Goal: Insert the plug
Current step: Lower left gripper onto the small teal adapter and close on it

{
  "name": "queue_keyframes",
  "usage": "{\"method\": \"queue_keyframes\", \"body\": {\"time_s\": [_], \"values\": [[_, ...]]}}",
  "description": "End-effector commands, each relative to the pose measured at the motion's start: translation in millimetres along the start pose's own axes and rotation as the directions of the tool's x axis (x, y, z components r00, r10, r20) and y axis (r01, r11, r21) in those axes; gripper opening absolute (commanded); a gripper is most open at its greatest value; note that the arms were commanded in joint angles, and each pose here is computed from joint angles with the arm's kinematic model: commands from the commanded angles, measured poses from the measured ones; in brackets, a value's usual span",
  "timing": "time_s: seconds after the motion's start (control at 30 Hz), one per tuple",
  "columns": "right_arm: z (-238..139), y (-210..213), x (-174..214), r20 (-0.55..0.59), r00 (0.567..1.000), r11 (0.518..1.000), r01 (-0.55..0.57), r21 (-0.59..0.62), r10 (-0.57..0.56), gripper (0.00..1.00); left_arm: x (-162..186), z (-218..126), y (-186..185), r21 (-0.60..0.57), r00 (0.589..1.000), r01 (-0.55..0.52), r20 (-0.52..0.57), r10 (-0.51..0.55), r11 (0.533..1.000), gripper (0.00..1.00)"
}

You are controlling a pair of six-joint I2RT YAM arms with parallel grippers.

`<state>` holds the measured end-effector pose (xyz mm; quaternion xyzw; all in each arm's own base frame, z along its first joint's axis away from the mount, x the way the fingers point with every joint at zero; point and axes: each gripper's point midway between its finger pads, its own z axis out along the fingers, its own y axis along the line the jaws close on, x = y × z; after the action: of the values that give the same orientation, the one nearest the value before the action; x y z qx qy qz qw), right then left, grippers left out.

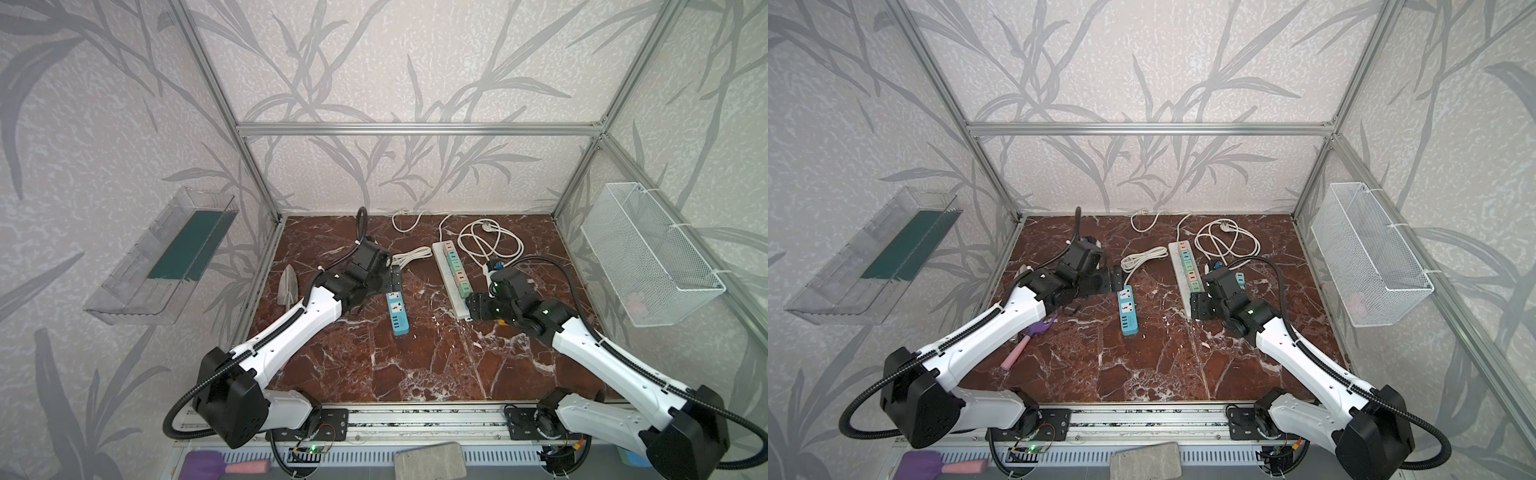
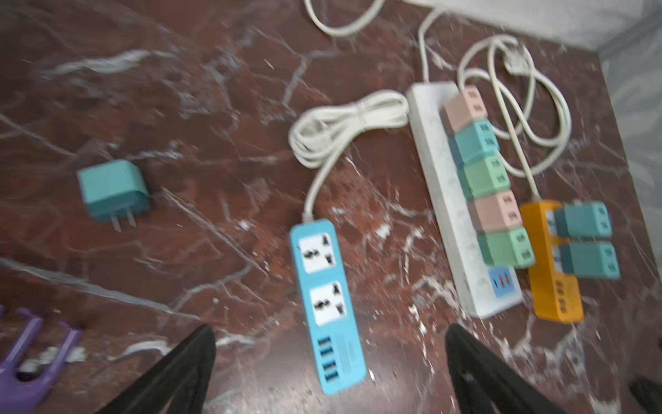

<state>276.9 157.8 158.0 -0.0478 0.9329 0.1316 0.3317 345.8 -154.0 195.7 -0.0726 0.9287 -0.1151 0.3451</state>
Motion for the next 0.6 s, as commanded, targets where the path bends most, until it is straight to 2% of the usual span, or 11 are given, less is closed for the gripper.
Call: {"method": "queue_keyframes", "body": {"time_s": [0.0, 0.17, 0.2, 0.33, 0.43, 0.57], "values": [[1.2, 16.6, -5.6, 0.000, 1.000, 0.996, -0.009, -0.087, 0.009, 0.76, -27.2, 18.1, 53.1, -0.138, 0.997, 0.071, 0.031, -0.067, 0.988, 0.99], [1.2, 21.4, -9.8, 0.018, 1.000, 0.993, -0.017, -0.113, 0.019, 0.83, -37.5, 71.6, 102.9, -0.230, 0.969, 0.183, -0.121, -0.214, 0.956, 0.97], [1.7, 21.6, -9.2, 0.014, 1.000, 0.993, -0.016, -0.115, 0.018, 0.83, -37.6, 80.4, 117.0, -0.288, 0.955, 0.204, -0.153, -0.255, 0.936, 0.95], [1.4, 23.6, -5.3, 0.003, 1.000, 0.992, -0.006, -0.130, 0.007, 0.85, -27.1, 101.1, 164.0, -0.521, 0.916, 0.146, -0.251, -0.314, 0.841, 0.88], [2.1, 20.3, -1.4, 0.000, 1.000, 0.993, 0.003, -0.120, -0.003, 0.85, -17.1, 106.0, 176.3, -0.584, 0.905, 0.131, -0.260, -0.338, 0.801, 0.86], [7.4, 21.1, 0.0, -0.007, 1.000, 0.992, 0.010, -0.124, -0.011, 0.85, -2.3, 112.9, 181.6, -0.598, 0.896, 0.121, -0.278, -0.346, 0.792, 0.84]]}}
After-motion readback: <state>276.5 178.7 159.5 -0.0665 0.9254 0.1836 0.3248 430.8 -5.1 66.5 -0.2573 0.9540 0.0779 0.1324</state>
